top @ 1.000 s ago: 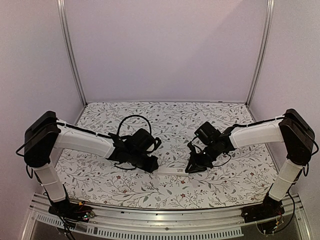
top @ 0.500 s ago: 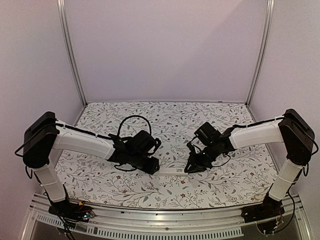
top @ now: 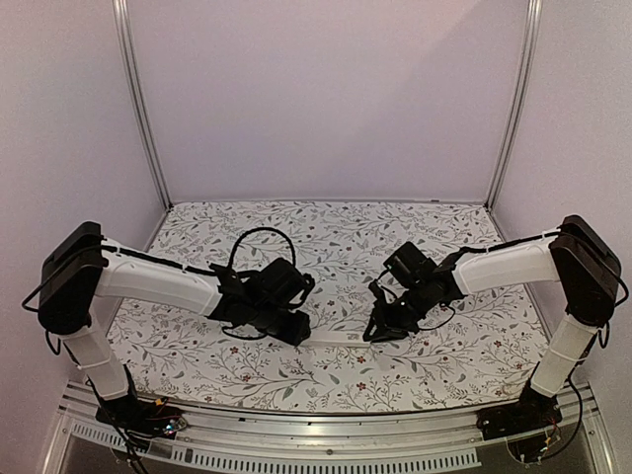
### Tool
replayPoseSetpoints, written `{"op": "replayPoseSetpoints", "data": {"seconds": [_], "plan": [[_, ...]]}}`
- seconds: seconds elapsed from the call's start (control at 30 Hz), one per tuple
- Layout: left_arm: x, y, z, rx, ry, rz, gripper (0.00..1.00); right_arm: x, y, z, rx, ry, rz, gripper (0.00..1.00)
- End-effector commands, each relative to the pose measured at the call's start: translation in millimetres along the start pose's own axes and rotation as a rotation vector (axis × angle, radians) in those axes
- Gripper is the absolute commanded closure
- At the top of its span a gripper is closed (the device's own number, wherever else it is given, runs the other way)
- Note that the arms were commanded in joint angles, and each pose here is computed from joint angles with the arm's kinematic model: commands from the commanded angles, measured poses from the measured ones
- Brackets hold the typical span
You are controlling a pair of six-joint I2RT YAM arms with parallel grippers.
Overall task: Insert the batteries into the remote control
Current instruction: Press the battery cover onto the remote control.
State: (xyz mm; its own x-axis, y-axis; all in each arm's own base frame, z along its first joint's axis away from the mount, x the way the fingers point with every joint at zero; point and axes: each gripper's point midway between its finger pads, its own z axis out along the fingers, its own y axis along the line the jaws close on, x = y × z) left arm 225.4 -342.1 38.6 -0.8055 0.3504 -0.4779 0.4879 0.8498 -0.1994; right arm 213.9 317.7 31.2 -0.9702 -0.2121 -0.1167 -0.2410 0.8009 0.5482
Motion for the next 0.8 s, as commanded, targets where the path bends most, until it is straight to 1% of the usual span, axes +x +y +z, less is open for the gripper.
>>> {"op": "replayPoseSetpoints", "data": {"seconds": [0.0, 0.13, 0.27, 0.4, 0.57, 0.77], "plan": [[14, -11, 3, 0.033, 0.042, 0.008, 0.69, 8, -9, 11, 0.03, 0.026, 0.012, 0.78], [14, -18, 6, 0.053, 0.043, 0.01, 0.75, 7, -8, 11, 0.022, 0.025, 0.01, 0.79], [16, -22, 9, 0.063, 0.05, 0.013, 0.78, 5, -3, 12, -0.004, 0.02, 0.009, 0.79], [17, -26, 10, 0.075, 0.053, 0.018, 0.81, 5, 1, 14, -0.035, 0.022, 0.009, 0.84], [23, -38, 14, 0.115, 0.077, 0.026, 0.84, 4, 9, 17, -0.089, 0.025, 0.014, 0.88], [30, -52, 19, 0.144, 0.101, 0.052, 0.85, 4, 13, 19, -0.142, 0.025, 0.035, 0.89]]}}
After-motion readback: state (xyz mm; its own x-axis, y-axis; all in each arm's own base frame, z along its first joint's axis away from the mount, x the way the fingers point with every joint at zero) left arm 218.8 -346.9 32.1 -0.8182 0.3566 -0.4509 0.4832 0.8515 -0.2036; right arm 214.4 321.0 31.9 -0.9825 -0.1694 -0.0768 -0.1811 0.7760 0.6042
